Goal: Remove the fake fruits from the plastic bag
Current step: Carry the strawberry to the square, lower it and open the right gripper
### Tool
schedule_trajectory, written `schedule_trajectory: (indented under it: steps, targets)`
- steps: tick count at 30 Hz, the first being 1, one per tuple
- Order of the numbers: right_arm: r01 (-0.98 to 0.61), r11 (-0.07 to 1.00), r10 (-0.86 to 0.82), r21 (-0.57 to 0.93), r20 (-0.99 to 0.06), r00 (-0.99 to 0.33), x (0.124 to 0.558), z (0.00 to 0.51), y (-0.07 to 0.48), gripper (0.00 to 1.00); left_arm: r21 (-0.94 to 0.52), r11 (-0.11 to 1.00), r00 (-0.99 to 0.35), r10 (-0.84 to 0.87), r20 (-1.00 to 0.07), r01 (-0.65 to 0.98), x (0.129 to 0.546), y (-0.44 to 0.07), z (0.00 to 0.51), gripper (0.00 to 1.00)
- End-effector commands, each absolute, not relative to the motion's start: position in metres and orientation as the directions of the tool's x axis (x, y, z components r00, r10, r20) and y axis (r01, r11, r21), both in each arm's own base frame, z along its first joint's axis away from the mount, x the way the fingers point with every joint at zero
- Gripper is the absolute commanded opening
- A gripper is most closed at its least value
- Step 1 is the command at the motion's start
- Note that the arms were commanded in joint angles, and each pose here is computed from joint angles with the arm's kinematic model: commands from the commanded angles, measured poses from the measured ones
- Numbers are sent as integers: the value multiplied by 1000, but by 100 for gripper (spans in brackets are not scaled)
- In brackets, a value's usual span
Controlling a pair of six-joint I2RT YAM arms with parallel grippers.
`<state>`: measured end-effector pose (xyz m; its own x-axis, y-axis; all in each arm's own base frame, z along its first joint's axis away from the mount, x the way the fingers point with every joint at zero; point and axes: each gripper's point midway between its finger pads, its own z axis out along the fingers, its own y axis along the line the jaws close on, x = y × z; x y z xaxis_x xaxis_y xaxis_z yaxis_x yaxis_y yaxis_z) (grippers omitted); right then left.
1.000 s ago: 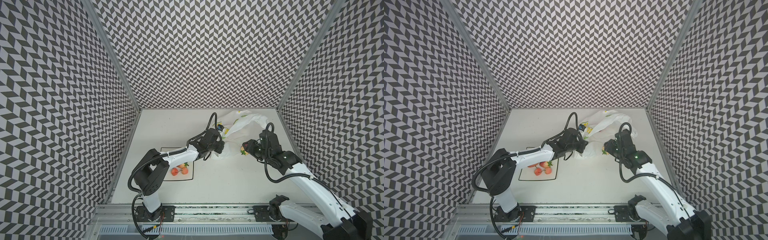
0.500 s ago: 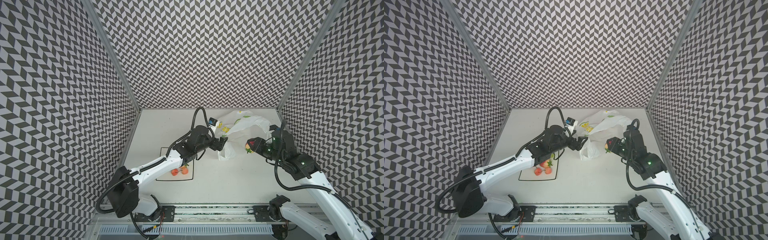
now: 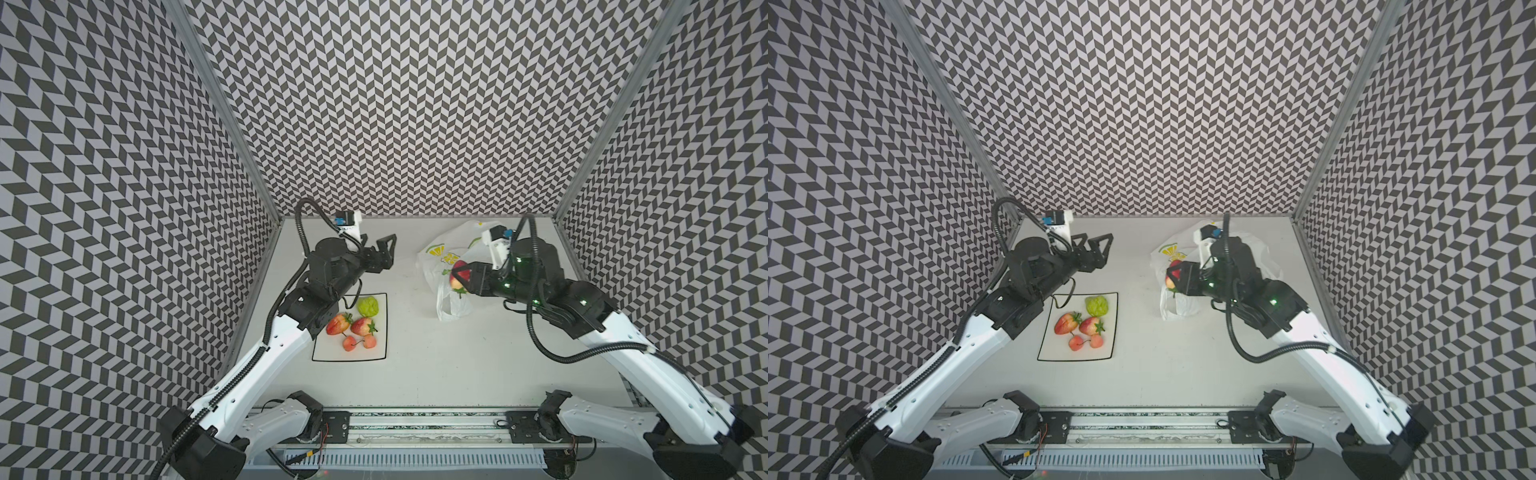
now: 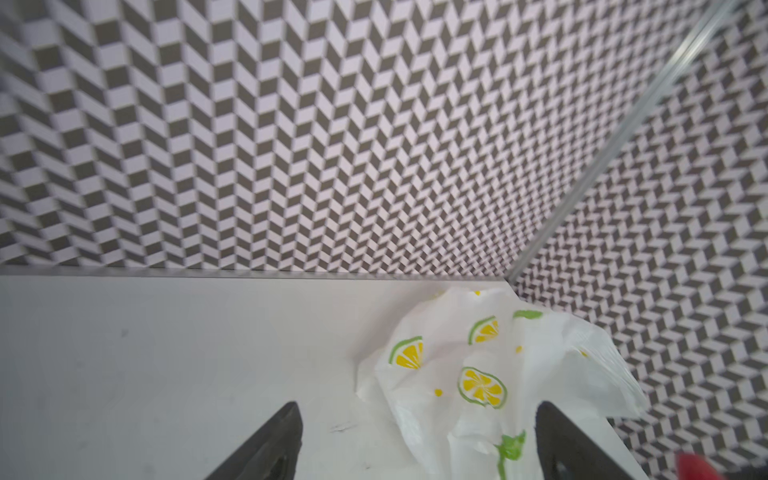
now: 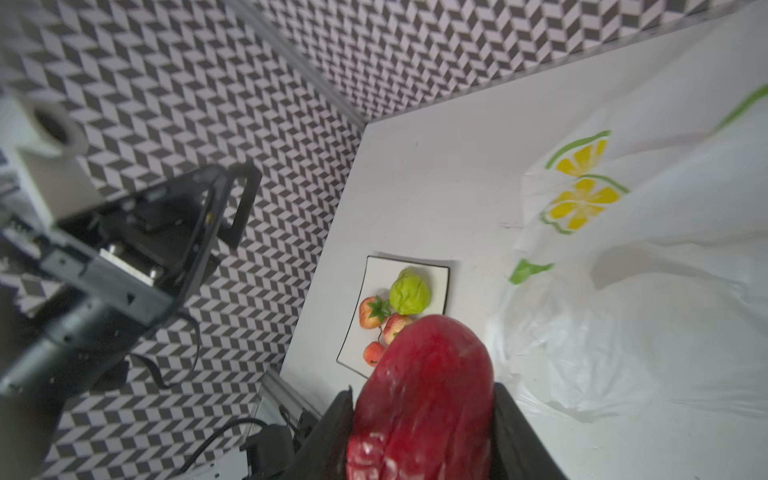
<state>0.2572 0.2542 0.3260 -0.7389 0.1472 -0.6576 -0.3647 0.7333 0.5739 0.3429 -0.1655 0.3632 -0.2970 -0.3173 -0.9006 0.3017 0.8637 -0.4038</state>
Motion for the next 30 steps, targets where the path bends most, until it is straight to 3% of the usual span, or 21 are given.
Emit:
schedule_trajectory:
  steps: [1,5,10,17,22,30]
  targets:
    - [-480,698,83,532,-725,-684,260,331,301,45,-457,884,-246,-422,-872,102,341,-110,376,87]
    - [-580,664,-55,472,-743,-668,253,300,369,45,-480,877,-150,-479,-865,-31,328,-60,390,87]
    - [-750,562,-237,350,-800,-551,220,262,454,46,-483,862,-44,-494,-868,-152,305,-15,409,87]
    - [-879,433,-388,199,-839,-381,185,201,539,46,-381,875,83,-374,-924,-300,268,32,449,87]
    - [-903,396,-430,168,-835,-344,180,170,579,47,-340,876,110,-322,-940,-342,256,43,463,87]
    - [-880,460,-489,114,-795,-359,199,116,602,47,-355,876,118,-335,-935,-328,255,41,465,87]
